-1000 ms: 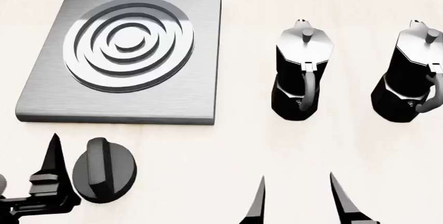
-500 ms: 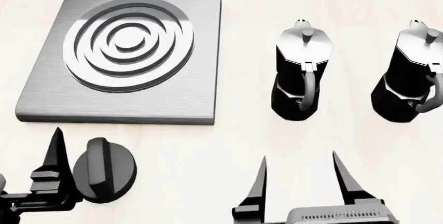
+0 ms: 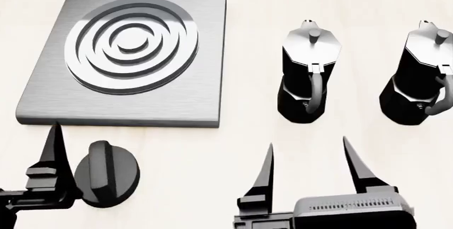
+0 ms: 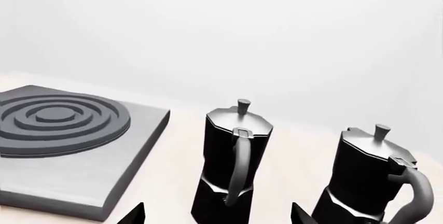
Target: Turn off the stove.
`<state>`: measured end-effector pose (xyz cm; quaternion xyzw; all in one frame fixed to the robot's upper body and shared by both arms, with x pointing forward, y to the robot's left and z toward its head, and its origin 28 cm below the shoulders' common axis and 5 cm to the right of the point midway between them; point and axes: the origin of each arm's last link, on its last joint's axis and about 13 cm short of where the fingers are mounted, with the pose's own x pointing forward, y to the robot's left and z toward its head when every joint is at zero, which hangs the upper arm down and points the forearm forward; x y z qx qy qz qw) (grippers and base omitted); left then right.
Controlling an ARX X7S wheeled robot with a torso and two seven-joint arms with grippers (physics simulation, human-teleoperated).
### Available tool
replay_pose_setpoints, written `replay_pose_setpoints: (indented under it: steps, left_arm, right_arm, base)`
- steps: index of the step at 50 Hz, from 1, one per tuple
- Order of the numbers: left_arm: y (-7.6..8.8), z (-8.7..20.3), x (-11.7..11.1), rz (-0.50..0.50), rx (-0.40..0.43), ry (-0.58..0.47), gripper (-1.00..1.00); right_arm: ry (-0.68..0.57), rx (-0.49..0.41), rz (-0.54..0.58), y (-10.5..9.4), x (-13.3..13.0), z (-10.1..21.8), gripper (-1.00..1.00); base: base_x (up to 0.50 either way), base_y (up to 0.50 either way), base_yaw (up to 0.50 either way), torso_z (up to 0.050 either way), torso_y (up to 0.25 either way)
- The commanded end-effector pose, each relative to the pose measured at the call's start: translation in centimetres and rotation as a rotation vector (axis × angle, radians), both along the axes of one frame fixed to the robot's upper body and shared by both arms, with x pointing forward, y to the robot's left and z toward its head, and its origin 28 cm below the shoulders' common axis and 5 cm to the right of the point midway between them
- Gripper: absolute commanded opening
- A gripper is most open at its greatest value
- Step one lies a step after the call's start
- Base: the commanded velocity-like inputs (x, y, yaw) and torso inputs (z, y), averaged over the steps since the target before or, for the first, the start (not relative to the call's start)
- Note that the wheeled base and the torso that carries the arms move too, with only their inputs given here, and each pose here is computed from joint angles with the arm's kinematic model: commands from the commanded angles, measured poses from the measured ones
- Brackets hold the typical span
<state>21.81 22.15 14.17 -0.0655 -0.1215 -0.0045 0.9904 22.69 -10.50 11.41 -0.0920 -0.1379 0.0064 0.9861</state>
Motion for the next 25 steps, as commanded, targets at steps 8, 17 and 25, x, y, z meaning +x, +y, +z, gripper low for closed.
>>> replay_pose_setpoints:
  steps: [8, 17, 25]
  left_arm:
    - [-0.1, 1.5, 0.2, -0.003, -0.032, -0.047, 1.00]
    - [-0.2, 2.2, 0.2, -0.005, -0.045, -0.062, 1.00]
    - [-0.3, 2.5, 0.2, -0.009, -0.052, -0.069, 1.00]
  right_arm:
    - [-0.045, -0.015, -0.003, -0.2, 0.5, 1.5, 1.00]
    - [-0.057, -0.022, 0.000, -0.2, 0.6, 2.0, 1.00]
    - [-0.070, -0.030, -0.002, -0.2, 0.6, 2.5, 1.00]
  base:
    - [0.00, 0.00, 0.00, 0.000, 0.000]
    - [0.00, 0.00, 0.00, 0.000, 0.000]
    - [0.00, 0.00, 0.00, 0.000, 0.000]
